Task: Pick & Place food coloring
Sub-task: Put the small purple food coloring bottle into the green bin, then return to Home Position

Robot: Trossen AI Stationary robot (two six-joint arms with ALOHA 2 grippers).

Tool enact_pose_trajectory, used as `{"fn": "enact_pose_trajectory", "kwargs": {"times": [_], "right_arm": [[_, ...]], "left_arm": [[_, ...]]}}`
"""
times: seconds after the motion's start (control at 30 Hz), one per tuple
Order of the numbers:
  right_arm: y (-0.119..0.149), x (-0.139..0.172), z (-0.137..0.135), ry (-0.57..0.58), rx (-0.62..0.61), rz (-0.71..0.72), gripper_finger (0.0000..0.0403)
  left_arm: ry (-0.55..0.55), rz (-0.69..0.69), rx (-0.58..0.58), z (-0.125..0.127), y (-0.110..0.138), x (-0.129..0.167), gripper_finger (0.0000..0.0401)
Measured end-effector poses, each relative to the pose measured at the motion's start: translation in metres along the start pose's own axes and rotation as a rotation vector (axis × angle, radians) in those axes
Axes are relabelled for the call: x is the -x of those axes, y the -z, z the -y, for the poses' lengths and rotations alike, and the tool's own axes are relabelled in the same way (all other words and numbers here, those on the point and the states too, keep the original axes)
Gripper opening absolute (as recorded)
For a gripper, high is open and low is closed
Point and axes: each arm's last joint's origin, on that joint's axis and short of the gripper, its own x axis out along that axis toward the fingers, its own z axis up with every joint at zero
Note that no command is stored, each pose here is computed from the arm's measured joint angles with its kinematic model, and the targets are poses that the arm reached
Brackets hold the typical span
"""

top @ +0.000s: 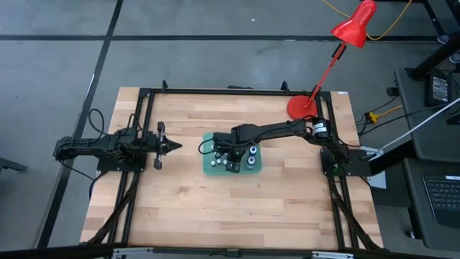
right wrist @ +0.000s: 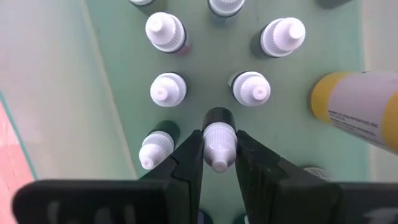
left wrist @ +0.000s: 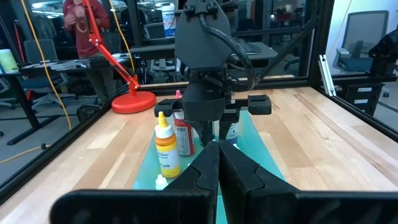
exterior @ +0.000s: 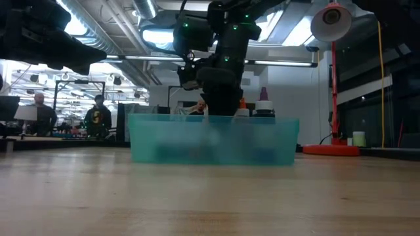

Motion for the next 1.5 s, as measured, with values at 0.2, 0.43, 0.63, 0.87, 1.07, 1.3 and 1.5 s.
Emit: {"fn": "enact_pose_trajectory", "kwargs": {"times": [0.2,0.43,0.63,0.87,1.07,1.3,1.5], "right_arm": [[0.000,0.000,0.001,0.001,0.003,0.000,0.0087],[-0.001,0.001,0.004,0.005,0.012,0.003,0.0089],[-0.001,0.001,0.004,0.005,0.015,0.002,0.0109],[-0.001,0.001,0.004,0.005,0.014,0.002,0.0127],[0.000,0.012,0.001,0.001,-0.001,0.016,0.0123],[0.005,0.065,-0.009,0.032,-0.005,0.134,0.0123],[0.016,0.135,-0.015,0.089,0.015,0.348,0.0123]], "left_arm": [[0.000,0.000,0.000,0.000,0.000,0.000,0.0004],[0.000,0.000,0.000,0.000,0.000,0.000,0.0004],[0.000,0.000,0.000,0.000,0.000,0.000,0.0004],[0.000,0.000,0.000,0.000,0.000,0.000,0.0004],[0.000,0.000,0.000,0.000,0.000,0.000,0.0004],[0.000,0.000,0.000,0.000,0.000,0.000,0.0004],[0.000,0.000,0.000,0.000,0.000,0.000,0.0004]]}}
